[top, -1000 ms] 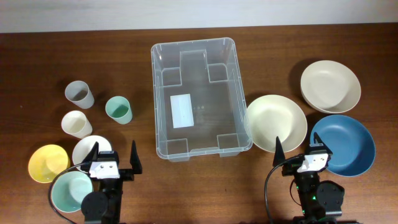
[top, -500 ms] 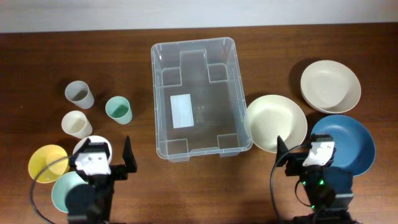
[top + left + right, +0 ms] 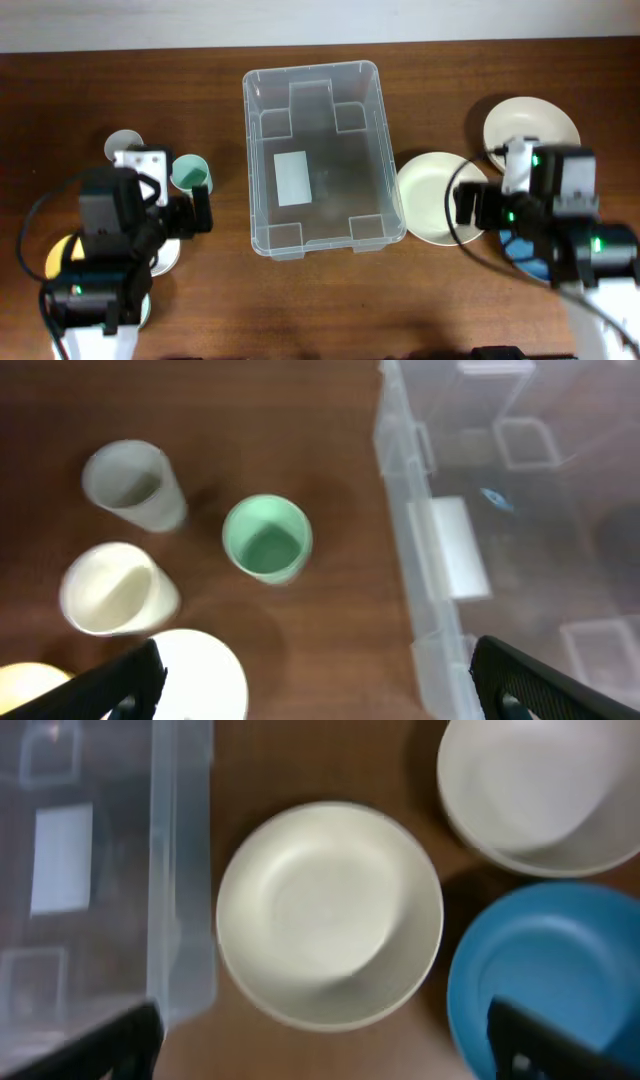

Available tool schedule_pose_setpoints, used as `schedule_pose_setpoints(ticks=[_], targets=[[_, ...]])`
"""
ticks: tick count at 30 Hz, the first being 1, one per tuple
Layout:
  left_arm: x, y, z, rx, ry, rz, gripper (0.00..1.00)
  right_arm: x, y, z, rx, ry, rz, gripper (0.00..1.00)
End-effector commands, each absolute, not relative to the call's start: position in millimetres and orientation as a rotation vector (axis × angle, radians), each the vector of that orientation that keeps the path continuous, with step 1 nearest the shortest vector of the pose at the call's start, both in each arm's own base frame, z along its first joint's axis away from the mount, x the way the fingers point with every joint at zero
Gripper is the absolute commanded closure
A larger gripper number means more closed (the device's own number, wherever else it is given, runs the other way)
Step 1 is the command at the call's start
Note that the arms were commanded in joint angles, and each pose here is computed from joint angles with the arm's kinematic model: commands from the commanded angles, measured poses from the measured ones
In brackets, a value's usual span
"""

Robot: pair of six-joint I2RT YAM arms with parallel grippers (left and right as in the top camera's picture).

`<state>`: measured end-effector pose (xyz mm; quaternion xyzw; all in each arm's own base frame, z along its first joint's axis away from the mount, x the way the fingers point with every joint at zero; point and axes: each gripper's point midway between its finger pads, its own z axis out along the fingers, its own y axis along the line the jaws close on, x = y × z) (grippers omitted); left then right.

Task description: Pack container

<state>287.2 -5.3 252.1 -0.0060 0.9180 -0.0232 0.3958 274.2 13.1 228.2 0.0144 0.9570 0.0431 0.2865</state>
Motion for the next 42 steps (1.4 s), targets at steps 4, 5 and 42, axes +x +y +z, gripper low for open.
schedule_pose_setpoints(ticks=[4,5,42], targets=[[294,-22,261,0.022,2.343,-0.180,0.00,304,2,213,0.073,2.680,0.027,0.01],[294,-22,261,0.022,2.343,-0.180,0.00,308,0,209,0.076,2.685,0.008,0.01],[298,-18,264,0.010,2.326,-0.149,0.00,359,-52,16,0.109,3.067,0.251,0.00]])
